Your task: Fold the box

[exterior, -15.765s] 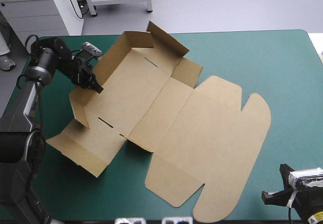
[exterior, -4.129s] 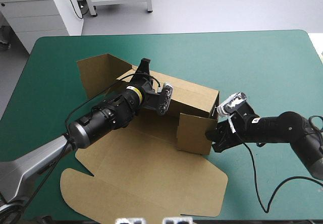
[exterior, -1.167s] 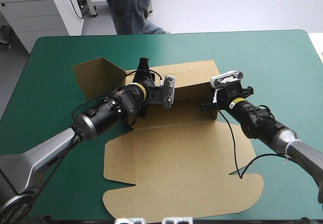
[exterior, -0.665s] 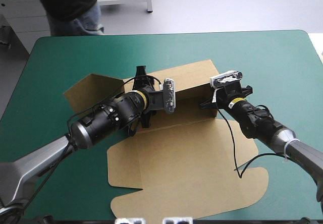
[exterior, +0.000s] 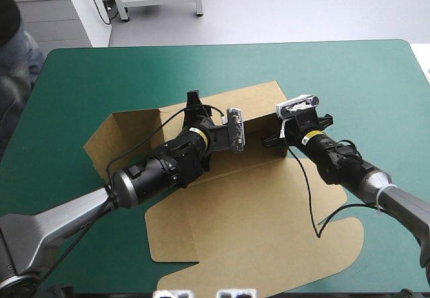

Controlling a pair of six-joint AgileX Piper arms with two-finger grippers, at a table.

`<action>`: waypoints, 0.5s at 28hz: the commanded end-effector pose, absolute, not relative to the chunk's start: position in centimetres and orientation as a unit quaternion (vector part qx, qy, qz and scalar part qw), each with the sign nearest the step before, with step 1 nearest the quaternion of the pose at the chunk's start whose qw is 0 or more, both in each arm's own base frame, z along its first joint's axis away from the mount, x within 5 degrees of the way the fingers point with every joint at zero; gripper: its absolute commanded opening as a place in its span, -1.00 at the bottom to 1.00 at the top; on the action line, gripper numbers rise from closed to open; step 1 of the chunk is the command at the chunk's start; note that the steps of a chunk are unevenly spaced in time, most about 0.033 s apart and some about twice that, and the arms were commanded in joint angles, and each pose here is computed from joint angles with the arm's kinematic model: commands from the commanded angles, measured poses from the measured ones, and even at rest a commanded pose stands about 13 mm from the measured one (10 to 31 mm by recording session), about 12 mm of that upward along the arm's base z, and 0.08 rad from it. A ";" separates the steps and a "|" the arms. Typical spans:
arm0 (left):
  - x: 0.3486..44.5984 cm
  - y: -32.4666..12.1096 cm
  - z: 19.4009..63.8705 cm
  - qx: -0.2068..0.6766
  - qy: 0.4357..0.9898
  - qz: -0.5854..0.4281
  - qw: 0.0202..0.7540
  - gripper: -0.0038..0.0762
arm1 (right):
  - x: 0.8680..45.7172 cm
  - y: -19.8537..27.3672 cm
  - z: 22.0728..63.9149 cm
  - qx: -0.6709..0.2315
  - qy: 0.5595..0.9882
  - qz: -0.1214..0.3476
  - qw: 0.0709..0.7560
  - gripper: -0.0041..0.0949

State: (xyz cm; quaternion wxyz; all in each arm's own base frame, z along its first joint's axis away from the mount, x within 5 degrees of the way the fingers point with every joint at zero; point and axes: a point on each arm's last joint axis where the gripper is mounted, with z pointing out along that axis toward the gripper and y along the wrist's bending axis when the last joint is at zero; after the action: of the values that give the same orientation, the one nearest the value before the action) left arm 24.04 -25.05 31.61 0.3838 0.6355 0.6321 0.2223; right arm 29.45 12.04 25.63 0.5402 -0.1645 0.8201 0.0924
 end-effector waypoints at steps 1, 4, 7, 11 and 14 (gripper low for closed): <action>22.9 -25.7 33.6 0.623 0.612 0.243 0.422 0.09 | 30.1 12.3 27.1 -0.145 0.797 0.101 0.578 -0.94; 22.0 -26.5 34.1 0.619 0.589 0.279 0.439 0.04 | 31.2 12.8 26.4 -0.150 0.808 0.100 0.562 -0.94; 21.4 -26.7 34.4 0.609 0.582 0.306 0.444 0.01 | 32.7 13.4 26.0 -0.150 0.810 0.099 0.558 -0.94; 21.2 -26.9 34.3 0.605 0.589 0.298 0.445 0.01 | 33.9 14.0 26.7 -0.154 0.802 0.098 0.569 -0.94; 21.0 -26.9 34.3 0.603 0.593 0.300 0.442 0.01 | 34.8 14.4 27.5 -0.158 0.795 0.097 0.578 -0.94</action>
State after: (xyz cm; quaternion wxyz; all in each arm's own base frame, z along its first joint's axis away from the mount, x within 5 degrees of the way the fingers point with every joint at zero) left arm 21.44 -27.27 32.01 0.4091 0.6233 0.5981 0.2939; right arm 34.20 13.92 25.83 0.5584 -0.1564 0.8093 0.0936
